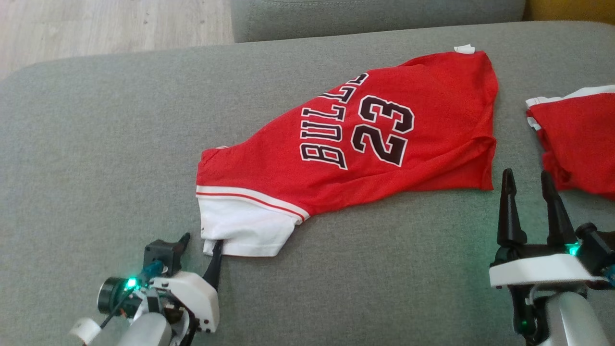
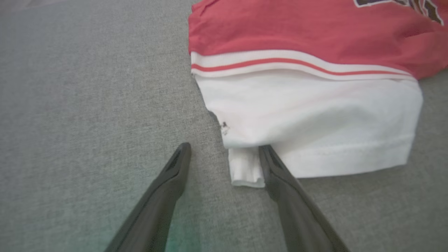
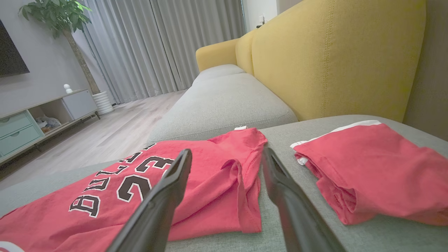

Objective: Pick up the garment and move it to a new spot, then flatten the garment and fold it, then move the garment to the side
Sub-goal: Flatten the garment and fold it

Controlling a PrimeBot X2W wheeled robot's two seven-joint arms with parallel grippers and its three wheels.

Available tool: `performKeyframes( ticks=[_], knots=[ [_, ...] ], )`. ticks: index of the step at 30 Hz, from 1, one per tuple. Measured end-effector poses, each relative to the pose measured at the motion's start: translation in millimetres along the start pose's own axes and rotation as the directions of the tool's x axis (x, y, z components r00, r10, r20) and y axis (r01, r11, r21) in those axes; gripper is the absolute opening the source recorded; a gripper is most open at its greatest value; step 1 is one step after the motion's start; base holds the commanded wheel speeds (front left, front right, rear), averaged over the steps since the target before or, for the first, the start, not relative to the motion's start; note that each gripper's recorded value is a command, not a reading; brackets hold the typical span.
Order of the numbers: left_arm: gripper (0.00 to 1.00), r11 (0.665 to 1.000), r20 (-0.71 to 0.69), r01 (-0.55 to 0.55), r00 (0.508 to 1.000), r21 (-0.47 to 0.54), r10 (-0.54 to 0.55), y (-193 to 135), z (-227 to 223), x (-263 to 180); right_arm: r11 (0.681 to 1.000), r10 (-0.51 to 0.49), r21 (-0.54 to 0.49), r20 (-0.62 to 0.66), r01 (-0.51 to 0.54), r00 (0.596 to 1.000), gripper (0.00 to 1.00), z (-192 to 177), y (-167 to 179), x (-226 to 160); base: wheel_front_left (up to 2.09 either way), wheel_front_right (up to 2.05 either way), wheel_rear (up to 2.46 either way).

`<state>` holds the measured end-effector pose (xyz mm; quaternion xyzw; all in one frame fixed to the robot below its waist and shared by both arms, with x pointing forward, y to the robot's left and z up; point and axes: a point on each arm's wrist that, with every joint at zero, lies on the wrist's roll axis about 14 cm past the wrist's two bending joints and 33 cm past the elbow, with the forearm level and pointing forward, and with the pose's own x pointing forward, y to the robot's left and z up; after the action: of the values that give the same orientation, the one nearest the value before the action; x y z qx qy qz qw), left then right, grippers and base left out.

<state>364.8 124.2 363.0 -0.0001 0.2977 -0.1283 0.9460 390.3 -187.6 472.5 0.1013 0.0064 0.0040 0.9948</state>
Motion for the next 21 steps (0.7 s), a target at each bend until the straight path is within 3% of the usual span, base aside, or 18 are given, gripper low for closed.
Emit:
performKeyframes(
  ticks=[9, 10, 11, 12, 21],
  knots=[
    [1.0, 1.0, -0.065, -0.012, 0.998, 0.011, 0.013, 3.0, -3.2, 6.2, 1.0, -0.014, -0.002, 0.004, 0.014, 1.0, 1.0, 1.6, -4.8, 0.2, 0.0, 0.0, 0.0],
    [0.84, 1.0, -0.074, -0.011, 0.997, 0.008, 0.011, 2.7, -3.5, 6.5, 1.0, -0.014, -0.002, 0.004, 0.014, 1.0, 1.0, 1.6, -4.8, 0.2, 0.0, 0.0, 0.0],
    [0.21, 1.0, -0.083, -0.007, 0.997, 0.006, 0.008, 1.8, -4.0, 6.7, 1.0, -0.014, -0.002, 0.005, 0.015, 1.0, 1.0, 1.6, -5.0, 0.2, 0.0, 0.0, 0.0],
    [0.0, 1.0, -0.09, -0.006, 0.996, 0.005, 0.006, 1.9, -3.9, 6.8, 1.0, -0.015, -0.002, 0.005, 0.015, 1.0, 1.0, 1.8, -5.1, 0.2, 0.0, 0.0, 0.0],
    [0.0, 1.0, -0.053, -0.001, 0.999, -0.005, 0.001, 2.1, 5.5, 1.5, 1.0, -0.016, -0.002, 0.018, 0.016, 1.0, 1.0, 6.2, -5.3, 1.4, 0.0, 0.0, 0.0]
  ],
)
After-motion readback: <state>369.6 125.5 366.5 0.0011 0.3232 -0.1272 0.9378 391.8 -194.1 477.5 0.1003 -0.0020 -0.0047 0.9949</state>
